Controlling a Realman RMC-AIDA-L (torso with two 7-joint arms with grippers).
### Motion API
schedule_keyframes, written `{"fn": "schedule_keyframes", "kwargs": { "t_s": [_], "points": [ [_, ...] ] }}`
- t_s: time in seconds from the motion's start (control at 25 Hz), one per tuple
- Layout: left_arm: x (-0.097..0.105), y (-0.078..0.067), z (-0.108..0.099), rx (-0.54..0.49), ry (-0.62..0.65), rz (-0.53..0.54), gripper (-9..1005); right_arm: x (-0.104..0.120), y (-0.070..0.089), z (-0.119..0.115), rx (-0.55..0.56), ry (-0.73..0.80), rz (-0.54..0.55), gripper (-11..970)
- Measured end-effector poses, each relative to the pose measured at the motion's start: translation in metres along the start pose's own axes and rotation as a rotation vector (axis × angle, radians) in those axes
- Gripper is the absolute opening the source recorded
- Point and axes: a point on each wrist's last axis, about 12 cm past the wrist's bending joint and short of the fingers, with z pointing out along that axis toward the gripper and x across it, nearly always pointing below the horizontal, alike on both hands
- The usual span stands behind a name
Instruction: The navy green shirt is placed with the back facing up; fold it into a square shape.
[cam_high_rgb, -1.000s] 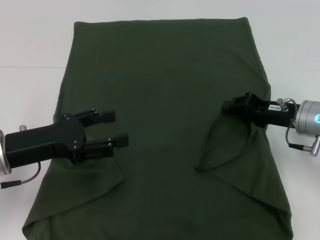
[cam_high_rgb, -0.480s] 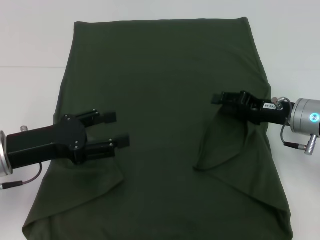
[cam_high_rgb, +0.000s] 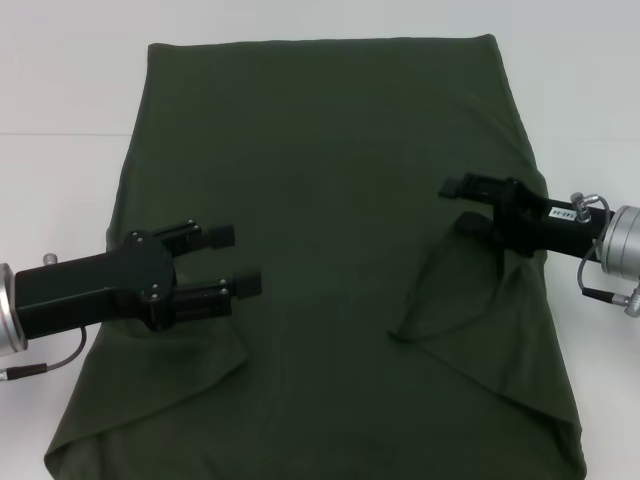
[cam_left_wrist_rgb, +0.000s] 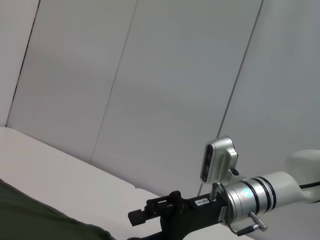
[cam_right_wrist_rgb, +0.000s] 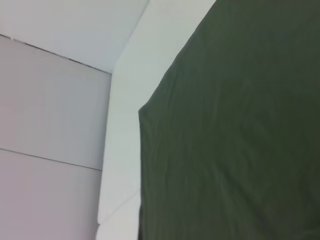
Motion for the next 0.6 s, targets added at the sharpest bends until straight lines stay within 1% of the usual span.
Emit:
{"fn": "schedule_keyframes", "kwargs": {
  "t_s": [0.28,0.36,0.48,0.6],
  "points": [
    [0.000,0.000,-0.001,-0.002,0.000,0.000,841,0.002,0.012,0.002,-0.111,-0.007,0.060,717],
    [0.000,0.000,-0.001,-0.002,0.000,-0.001,841,0.003,0.011,0.001,-0.122,-0.016,0.088,717],
    [0.001,-0.001,-0.002,-0.002,-0.001,-0.004,841,0.007,0.005,-0.002,-0.114,-0.022,0.116,716],
    [0.002,-0.001,-0.002,-0.003,-0.001,-0.005,841,0.007,0.001,-0.006,-0.116,-0.038,0.123,716]
  ]
}}
